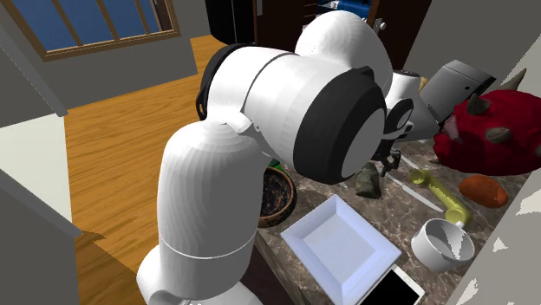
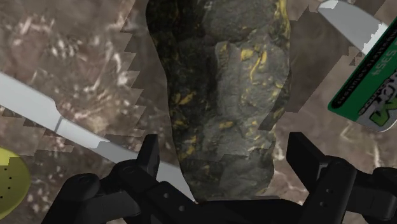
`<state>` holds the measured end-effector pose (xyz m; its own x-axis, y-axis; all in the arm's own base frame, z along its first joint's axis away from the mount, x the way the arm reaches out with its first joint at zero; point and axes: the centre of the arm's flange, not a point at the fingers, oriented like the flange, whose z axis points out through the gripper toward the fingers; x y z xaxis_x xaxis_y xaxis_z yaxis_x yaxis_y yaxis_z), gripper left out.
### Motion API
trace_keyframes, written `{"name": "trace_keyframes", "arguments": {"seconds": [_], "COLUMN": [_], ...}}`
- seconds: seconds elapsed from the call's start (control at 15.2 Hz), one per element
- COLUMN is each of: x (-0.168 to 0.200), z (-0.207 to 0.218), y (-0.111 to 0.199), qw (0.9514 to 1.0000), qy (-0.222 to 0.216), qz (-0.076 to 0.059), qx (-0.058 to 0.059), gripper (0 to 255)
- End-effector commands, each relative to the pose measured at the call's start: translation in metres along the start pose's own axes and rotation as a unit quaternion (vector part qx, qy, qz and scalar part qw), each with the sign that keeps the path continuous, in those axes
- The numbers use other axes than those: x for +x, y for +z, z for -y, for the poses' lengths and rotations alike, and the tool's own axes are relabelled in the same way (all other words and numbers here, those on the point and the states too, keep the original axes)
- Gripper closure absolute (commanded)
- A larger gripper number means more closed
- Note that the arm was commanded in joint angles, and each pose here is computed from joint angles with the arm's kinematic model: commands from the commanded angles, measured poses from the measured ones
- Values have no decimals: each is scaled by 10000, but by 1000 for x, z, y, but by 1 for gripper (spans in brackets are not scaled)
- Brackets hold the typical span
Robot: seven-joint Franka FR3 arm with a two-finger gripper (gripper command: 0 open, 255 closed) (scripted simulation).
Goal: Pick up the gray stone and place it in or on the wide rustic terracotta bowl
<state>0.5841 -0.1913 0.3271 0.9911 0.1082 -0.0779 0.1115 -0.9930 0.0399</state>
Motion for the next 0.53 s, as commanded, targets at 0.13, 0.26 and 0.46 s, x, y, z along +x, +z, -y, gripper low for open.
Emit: {"name": "trace_keyframes", "arguments": {"seconds": [0.13,0.26,0.46], "x": [0,0,0], "z": [0,0,0], "y": [1,1,1], "qw": [10000,10000,10000], "qy": [0,0,0], "qz": [-2,-2,-1], "qx": [-1,-1,0], "gripper": [0,0,255]}}
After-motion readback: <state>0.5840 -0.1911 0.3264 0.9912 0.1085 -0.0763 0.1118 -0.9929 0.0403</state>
